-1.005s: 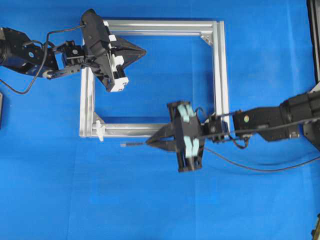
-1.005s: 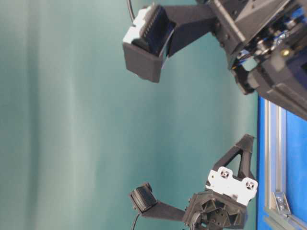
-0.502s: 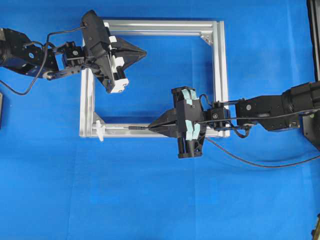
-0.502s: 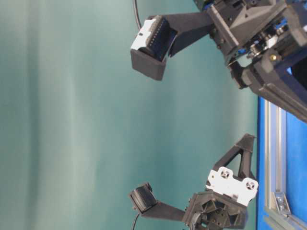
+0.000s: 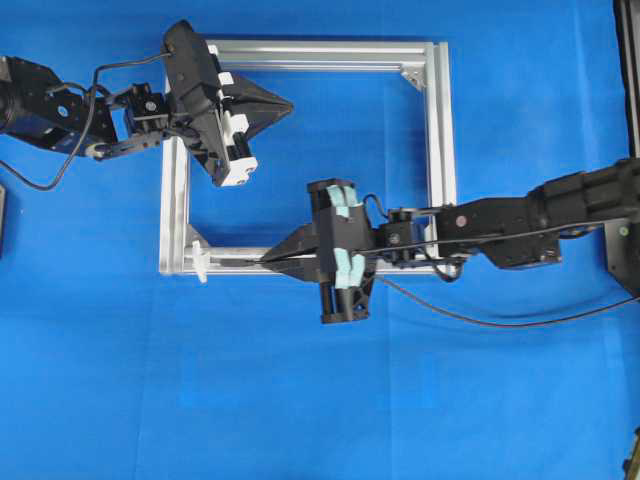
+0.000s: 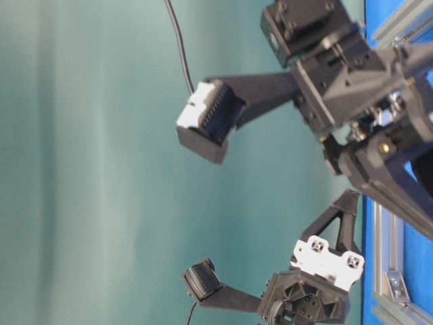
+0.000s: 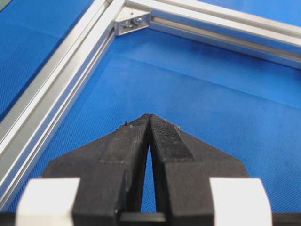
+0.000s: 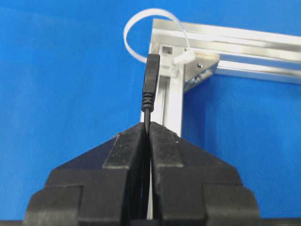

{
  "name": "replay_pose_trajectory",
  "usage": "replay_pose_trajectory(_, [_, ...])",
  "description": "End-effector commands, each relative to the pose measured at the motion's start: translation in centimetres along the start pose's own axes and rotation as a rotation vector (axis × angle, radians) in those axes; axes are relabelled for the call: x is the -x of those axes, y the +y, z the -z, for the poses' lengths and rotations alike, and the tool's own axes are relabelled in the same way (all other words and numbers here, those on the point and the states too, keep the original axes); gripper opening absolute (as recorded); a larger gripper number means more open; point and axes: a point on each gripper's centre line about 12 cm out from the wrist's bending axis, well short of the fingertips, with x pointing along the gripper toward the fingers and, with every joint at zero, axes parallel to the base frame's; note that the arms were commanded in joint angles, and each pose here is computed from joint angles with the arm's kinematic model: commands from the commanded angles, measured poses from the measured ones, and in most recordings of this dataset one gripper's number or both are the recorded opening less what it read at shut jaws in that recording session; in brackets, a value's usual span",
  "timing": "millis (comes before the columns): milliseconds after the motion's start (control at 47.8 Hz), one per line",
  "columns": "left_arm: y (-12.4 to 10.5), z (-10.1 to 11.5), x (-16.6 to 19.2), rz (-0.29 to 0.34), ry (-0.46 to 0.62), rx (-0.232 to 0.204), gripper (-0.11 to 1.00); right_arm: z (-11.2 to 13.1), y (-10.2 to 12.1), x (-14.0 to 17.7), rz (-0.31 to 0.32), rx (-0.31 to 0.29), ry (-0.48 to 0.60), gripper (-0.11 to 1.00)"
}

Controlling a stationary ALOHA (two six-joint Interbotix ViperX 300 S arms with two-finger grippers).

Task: Insert the wire through the string loop located on the left side.
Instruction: 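Carry the cable plug with the right gripper toward the white zip-tie loop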

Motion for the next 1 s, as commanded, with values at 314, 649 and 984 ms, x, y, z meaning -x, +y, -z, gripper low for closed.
replay_pose_trajectory(314, [-0.2,-1.36,0.23,0.006,-0.041,0.001,0.0,-1.49,0.32,-0.55,-0.008,0.0,-0.036,0.0])
replay_pose_trajectory(649, [-0.19,-1.31,0.26,0.006,-0.04,0.001,0.0,-1.43,0.31,-0.53,-0.007,0.0,-0.035,0.0])
replay_pose_trajectory(984, [-0.21,-1.31,0.26,0.007,-0.04,0.002,0.0,-1.31,0.3,-0.49,-0.008,0.002,-0.032,0.0])
